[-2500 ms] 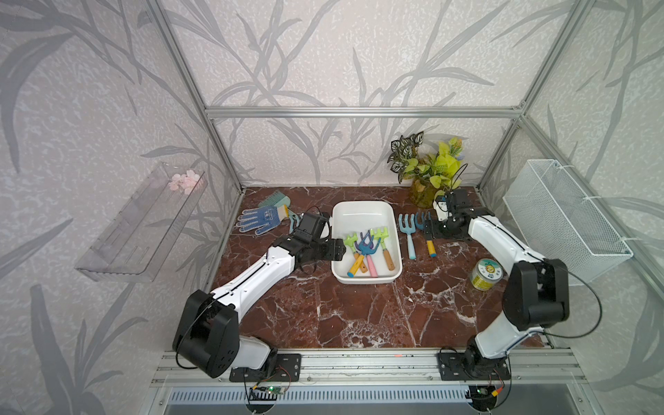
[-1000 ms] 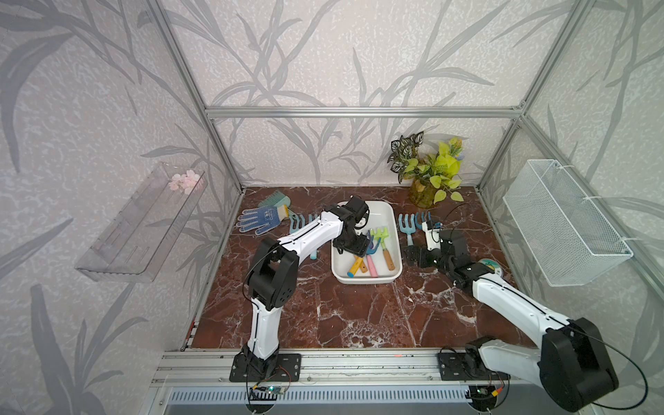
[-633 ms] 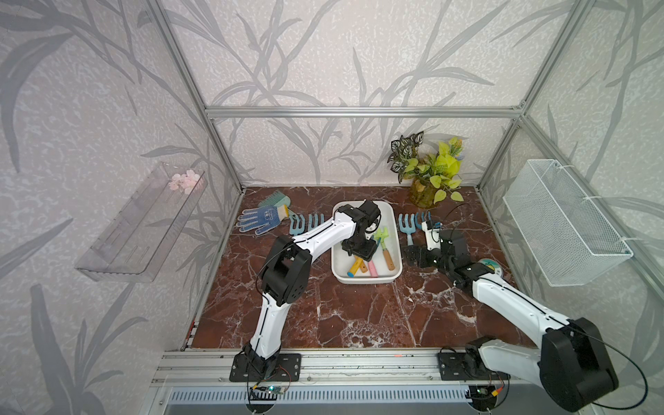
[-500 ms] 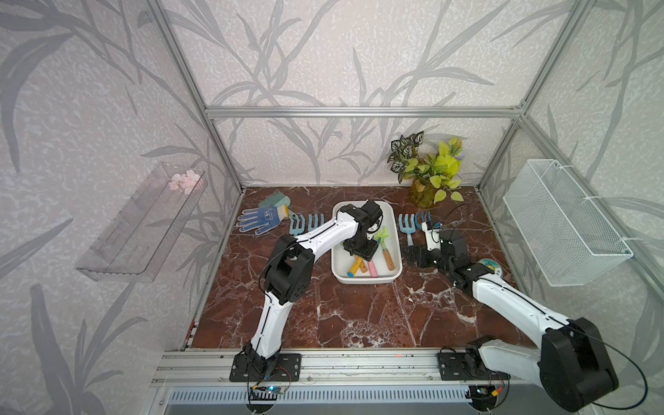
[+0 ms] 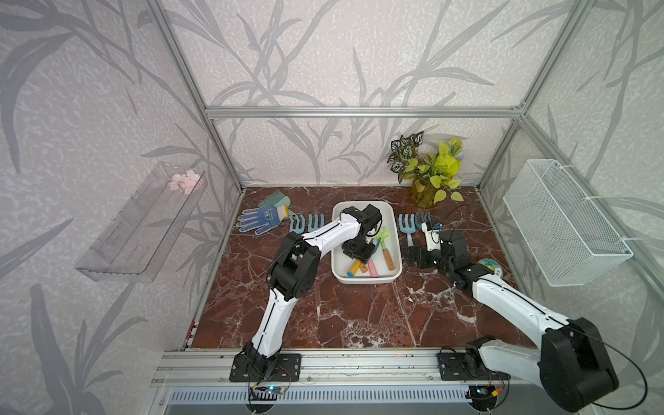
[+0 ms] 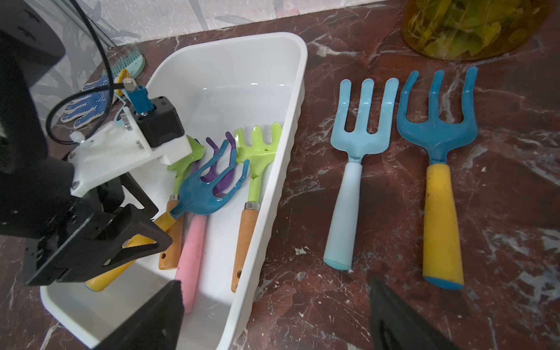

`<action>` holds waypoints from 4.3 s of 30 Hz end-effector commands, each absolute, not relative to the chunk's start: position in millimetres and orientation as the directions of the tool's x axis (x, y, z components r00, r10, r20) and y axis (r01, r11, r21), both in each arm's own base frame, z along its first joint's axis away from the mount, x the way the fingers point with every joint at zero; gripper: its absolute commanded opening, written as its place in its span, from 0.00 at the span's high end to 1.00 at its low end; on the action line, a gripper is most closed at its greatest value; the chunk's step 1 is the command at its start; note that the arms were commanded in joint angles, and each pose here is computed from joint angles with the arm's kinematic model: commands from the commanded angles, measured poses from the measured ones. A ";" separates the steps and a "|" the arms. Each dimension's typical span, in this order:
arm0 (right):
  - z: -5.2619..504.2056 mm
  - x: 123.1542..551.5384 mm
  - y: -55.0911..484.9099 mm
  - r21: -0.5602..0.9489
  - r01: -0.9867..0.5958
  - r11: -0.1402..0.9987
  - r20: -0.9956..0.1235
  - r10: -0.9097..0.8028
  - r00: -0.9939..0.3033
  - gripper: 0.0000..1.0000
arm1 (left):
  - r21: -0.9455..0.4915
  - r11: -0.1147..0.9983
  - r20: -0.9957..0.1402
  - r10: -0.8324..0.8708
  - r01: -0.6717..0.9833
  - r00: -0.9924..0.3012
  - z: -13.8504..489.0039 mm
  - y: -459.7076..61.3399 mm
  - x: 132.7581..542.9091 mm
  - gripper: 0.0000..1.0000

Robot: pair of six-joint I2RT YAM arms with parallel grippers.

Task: Take the hand rake out of the storage box
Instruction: Pick up the rake from the storage box, then place the rake at the center of the board.

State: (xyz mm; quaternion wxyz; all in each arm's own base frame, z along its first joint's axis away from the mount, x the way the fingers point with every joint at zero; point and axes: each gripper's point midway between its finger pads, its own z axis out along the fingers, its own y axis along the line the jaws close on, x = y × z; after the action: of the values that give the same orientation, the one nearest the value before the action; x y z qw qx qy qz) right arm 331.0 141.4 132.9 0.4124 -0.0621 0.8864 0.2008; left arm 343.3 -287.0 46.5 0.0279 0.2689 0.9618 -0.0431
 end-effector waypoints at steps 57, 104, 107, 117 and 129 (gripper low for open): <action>139.6 332.8 147.4 0.312 -0.307 0.899 -0.765 0.047 -0.642 0.05 | 0.040 0.945 -0.378 0.316 0.326 -0.870 166.4 -201.0 302.2 0.83; 142.8 330.7 149.7 0.319 -0.320 0.892 -0.761 0.040 -0.647 0.05 | 0.115 0.993 -0.125 0.020 0.006 -0.992 72.5 -66.6 241.6 0.90; 142.8 330.9 149.7 0.321 -0.320 0.892 -0.761 0.041 -0.648 0.05 | 0.123 0.992 -0.099 0.005 -0.007 -0.995 67.1 -63.4 242.0 0.90; 142.6 331.2 149.9 0.320 -0.320 0.892 -0.760 0.040 -0.649 0.05 | 0.093 0.995 -0.011 -0.032 -0.032 -0.999 50.5 -60.6 239.4 0.89; 142.1 330.9 149.8 0.320 -0.320 0.892 -0.759 0.039 -0.650 0.05 | 0.143 0.988 0.054 -0.071 -0.063 -0.996 36.2 -53.0 230.6 0.86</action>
State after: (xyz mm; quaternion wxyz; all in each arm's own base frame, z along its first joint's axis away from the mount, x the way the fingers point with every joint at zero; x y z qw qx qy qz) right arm 326.8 146.7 131.2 0.4028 -0.0739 0.8869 0.2137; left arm 234.6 -58.1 33.9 -0.0189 -0.0254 0.9978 0.0589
